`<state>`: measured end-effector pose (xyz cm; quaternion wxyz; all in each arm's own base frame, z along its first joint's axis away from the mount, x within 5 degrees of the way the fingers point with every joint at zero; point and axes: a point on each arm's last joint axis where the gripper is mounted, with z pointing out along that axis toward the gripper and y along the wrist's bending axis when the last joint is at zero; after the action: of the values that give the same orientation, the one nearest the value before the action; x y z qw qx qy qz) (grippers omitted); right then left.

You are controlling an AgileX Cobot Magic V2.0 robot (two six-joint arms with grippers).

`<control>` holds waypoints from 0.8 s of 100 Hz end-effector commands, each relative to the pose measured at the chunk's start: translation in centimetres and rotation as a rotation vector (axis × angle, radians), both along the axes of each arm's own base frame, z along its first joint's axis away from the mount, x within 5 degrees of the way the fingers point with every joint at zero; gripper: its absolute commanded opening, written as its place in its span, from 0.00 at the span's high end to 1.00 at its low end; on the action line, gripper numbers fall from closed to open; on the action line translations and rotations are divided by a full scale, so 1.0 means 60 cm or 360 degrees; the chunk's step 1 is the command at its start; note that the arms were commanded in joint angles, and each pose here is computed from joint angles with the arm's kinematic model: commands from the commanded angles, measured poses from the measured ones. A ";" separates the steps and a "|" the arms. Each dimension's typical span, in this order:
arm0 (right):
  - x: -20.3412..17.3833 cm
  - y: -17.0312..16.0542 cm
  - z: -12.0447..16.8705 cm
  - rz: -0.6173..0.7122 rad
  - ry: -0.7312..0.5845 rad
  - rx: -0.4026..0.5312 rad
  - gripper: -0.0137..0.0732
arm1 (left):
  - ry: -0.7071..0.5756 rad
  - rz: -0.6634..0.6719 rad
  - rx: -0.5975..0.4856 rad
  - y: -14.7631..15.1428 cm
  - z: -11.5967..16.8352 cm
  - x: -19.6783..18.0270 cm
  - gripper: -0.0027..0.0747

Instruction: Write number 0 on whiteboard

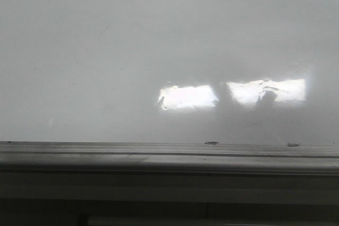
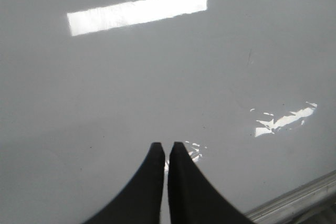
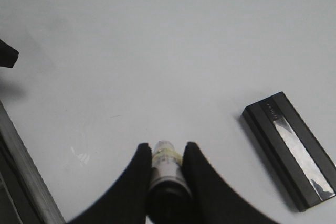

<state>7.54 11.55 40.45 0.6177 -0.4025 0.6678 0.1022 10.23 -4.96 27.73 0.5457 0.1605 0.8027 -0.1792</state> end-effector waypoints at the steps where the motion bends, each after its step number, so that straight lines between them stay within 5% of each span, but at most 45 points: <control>1: 0.001 -0.004 0.022 0.0020 -0.0140 0.0037 0.90 | -0.0100 0.0054 -0.0071 0.002 0.027 0.005 0.99; 29: -0.004 -0.006 0.018 0.0060 -0.0032 0.0061 0.90 | -0.0100 0.0054 -0.0071 0.002 0.027 0.005 0.99; 59: -0.018 -0.004 0.027 0.0310 -0.0203 -0.0254 0.90 | -0.0100 0.0054 -0.0071 0.002 0.027 0.005 0.99; 80: -0.017 -0.007 0.034 0.0365 -0.0155 -0.0248 0.90 | -0.0100 0.0054 -0.0071 0.002 0.027 0.005 0.99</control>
<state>6.45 11.52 40.70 0.5654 -0.5358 0.6213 0.0848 10.22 -4.97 27.71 0.5448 0.1611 0.8031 -0.1796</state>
